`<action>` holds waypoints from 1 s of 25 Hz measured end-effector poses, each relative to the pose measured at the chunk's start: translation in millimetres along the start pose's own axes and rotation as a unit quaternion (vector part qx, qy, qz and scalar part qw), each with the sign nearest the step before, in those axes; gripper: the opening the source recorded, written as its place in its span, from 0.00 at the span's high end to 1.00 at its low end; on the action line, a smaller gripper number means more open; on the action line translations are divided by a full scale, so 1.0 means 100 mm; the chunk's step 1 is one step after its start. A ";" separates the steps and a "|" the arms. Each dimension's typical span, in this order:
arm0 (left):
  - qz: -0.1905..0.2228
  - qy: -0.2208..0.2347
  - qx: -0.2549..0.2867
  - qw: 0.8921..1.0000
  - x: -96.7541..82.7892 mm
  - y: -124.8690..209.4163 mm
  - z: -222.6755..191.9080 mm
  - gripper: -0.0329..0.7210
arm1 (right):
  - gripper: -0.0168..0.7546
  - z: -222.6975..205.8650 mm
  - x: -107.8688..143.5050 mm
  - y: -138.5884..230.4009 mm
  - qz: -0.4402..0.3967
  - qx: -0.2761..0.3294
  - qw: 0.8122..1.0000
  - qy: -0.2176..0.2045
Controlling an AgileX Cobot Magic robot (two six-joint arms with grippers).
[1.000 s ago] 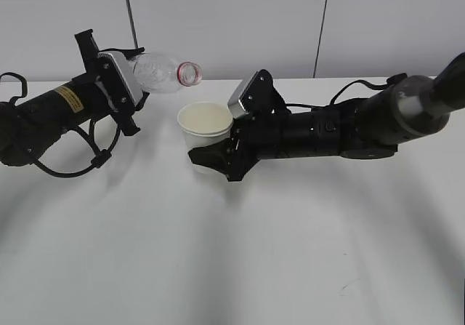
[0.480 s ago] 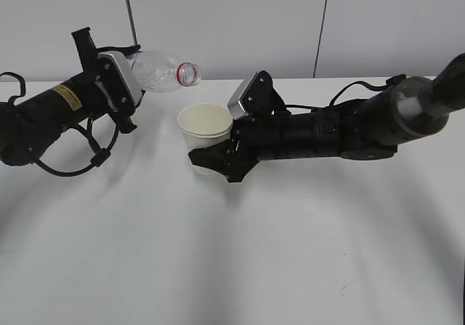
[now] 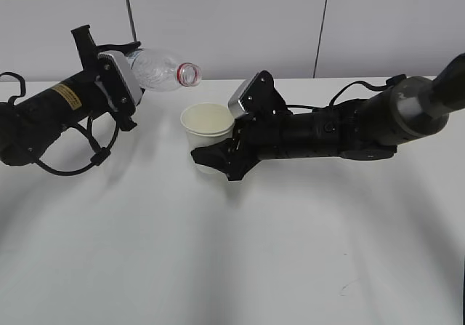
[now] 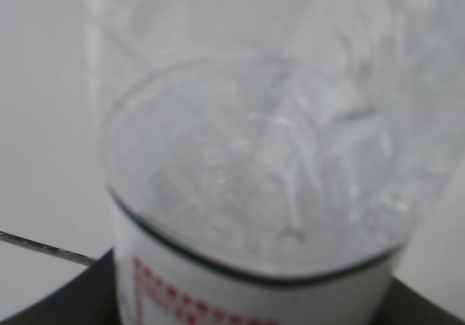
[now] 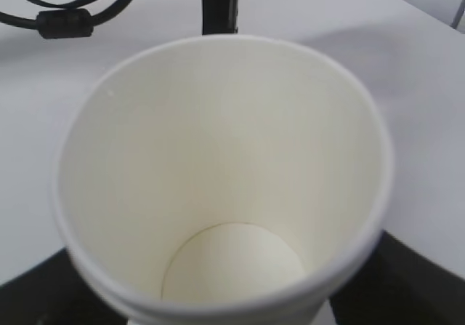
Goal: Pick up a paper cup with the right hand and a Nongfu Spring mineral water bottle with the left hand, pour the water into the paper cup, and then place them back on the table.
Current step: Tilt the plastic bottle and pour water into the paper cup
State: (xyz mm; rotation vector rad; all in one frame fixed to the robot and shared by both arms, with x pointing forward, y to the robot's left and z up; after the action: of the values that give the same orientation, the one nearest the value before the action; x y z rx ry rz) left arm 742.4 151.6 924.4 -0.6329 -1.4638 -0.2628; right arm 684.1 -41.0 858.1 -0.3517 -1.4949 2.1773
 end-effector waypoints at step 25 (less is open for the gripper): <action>-0.055 -0.005 -0.004 0.998 0.02 -0.02 0.00 0.46 | 0.30 0.00 -0.04 -0.01 -0.010 -0.003 1.000 0.010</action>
State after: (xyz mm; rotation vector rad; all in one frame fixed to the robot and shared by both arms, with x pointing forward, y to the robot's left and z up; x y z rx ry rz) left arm 741.7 150.7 926.3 -0.5621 -1.5095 -0.3518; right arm 687.5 -42.5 859.1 -0.3579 -1.4891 2.1470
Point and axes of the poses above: a point on each arm's last joint axis where the gripper is mounted, z pointing back along that axis away from the gripper, x along the wrist's bending axis when the last joint is at zero, y = z × x, the point moved 9 cm from there along -z, pointing out along that axis toward the gripper, and after that the axes turned 6 degrees about -z, right-handed, at the moved point
